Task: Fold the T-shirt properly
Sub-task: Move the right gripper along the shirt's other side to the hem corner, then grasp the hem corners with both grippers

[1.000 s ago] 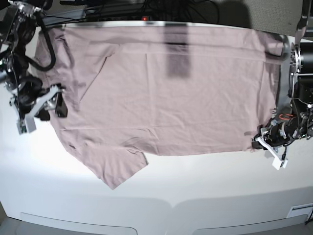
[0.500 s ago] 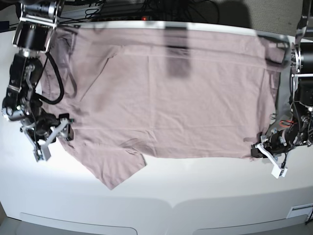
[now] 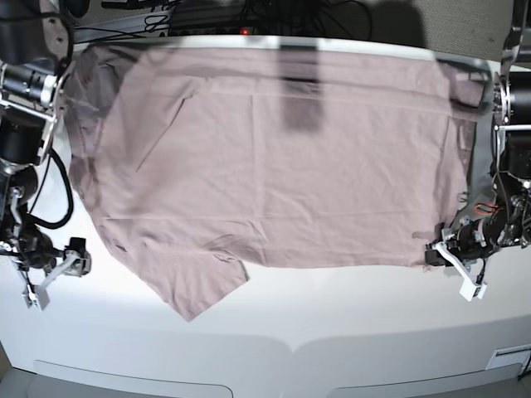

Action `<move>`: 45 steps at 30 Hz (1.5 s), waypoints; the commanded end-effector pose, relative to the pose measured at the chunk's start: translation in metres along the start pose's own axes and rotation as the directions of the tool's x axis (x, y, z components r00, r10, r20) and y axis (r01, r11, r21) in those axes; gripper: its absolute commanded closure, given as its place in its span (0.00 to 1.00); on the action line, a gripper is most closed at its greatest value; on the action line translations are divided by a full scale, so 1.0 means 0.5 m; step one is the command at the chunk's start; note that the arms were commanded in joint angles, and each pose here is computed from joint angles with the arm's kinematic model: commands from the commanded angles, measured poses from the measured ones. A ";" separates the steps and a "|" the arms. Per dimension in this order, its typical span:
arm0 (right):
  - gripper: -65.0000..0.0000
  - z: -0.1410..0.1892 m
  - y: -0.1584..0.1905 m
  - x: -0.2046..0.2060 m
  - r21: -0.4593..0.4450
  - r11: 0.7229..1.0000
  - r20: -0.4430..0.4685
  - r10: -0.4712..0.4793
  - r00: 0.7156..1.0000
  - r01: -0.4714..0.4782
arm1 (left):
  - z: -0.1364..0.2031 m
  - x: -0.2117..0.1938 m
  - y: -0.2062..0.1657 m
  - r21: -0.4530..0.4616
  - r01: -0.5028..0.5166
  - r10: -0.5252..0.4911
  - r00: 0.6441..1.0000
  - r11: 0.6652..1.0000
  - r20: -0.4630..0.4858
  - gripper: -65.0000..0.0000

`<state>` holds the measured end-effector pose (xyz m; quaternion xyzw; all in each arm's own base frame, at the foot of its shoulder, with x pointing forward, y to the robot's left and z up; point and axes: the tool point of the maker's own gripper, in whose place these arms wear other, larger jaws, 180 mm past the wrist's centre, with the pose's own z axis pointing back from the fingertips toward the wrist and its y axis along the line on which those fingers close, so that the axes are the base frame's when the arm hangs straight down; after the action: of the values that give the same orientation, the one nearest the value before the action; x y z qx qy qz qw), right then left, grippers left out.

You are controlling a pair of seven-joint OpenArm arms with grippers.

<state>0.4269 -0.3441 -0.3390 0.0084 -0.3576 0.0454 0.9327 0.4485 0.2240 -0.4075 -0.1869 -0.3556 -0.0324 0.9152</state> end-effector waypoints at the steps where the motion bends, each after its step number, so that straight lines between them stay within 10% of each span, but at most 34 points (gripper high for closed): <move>1: 0.27 0.014 -0.026 0.032 -0.016 1.000 0.038 -0.008 0.999 0.008 | 0.015 0.063 0.000 -0.006 0.018 -0.017 0.997 1.000 0.071 1.00; 13: 0.27 -0.042 -0.018 -0.112 0.030 0.988 -0.148 -0.144 0.978 0.150 | 0.015 0.061 0.000 -0.006 0.017 -0.017 0.998 1.000 0.064 1.00; 45: 0.32 -0.035 0.070 -0.093 0.226 0.927 -0.194 -0.258 0.946 0.299 | 0.015 0.063 0.000 -0.007 0.016 -0.016 0.997 1.000 0.069 1.00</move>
<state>0.3823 -0.3050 -0.4072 0.1734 -0.2322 -0.0448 0.9560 0.4471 0.2236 -0.4088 -0.1871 -0.3507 -0.0333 0.9170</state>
